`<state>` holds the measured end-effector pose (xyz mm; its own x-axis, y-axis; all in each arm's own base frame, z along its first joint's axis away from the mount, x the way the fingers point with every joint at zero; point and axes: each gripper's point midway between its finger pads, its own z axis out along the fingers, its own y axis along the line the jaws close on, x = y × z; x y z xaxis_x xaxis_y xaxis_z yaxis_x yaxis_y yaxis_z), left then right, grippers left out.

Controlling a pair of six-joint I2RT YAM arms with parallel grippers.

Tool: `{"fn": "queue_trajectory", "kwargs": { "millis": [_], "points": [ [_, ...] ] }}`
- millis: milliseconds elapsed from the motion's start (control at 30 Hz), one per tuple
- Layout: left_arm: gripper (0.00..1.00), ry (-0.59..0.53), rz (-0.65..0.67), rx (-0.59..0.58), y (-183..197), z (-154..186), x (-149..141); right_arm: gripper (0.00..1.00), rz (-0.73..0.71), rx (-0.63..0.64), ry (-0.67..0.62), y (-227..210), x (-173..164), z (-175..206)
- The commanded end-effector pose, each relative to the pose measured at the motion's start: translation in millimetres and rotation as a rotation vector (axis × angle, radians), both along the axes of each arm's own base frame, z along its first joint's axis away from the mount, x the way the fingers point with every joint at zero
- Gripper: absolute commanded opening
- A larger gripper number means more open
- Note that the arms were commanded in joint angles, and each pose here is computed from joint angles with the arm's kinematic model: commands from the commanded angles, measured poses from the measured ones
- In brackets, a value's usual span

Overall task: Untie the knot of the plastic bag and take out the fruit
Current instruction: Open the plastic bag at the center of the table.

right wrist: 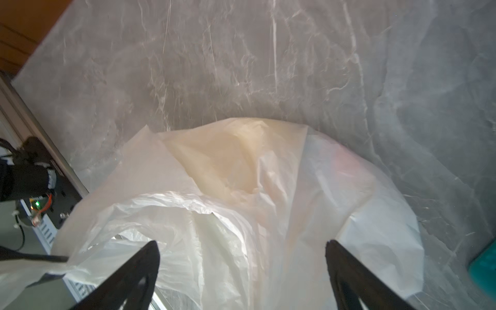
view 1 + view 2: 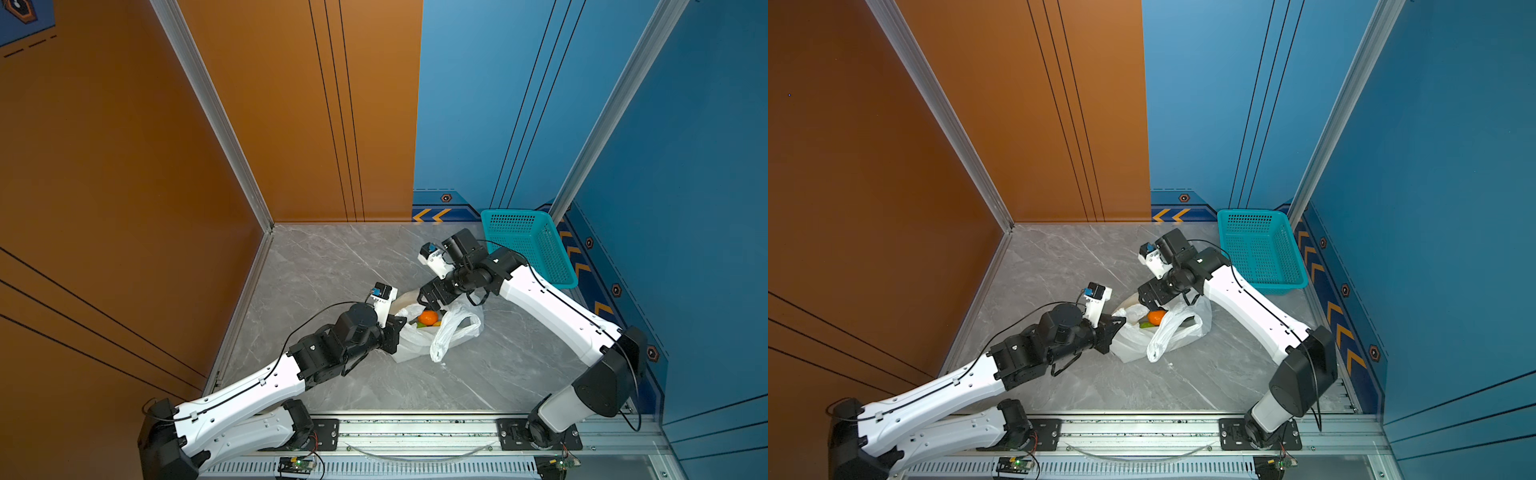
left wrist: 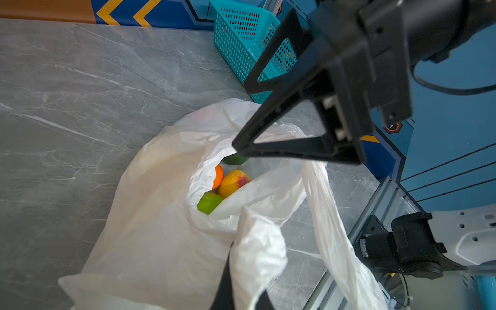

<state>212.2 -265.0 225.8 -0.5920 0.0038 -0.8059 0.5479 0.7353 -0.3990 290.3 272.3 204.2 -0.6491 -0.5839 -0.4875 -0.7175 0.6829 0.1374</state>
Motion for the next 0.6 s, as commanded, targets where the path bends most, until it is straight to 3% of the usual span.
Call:
{"fn": "queue_trajectory", "kwargs": {
  "millis": [0,133,267,400,500,533,567],
  "points": [
    [0.00,-0.025,0.005,-0.001,4,0,-3,0.98,0.099,-0.157,-0.039,-7,-14,-9],
    [0.00,-0.031,0.011,-0.002,10,2,-6,0.95,0.104,-0.256,-0.055,-10,-11,-31],
    [0.00,-0.042,0.006,-0.012,14,6,-10,0.75,0.029,-0.304,-0.121,-14,10,-45],
    [0.00,-0.048,-0.005,-0.008,17,7,-13,0.42,-0.060,-0.298,-0.196,-19,33,-46],
    [0.00,-0.035,-0.005,0.022,22,0,-15,0.08,-0.144,-0.247,-0.230,-25,50,-34],
    [0.00,-0.035,-0.006,0.027,23,0,-15,0.00,-0.196,-0.221,-0.234,-34,60,-28],
    [0.00,-0.033,-0.003,0.034,24,0,-14,0.00,-0.239,-0.188,-0.241,-40,66,-21]
  ]
}}
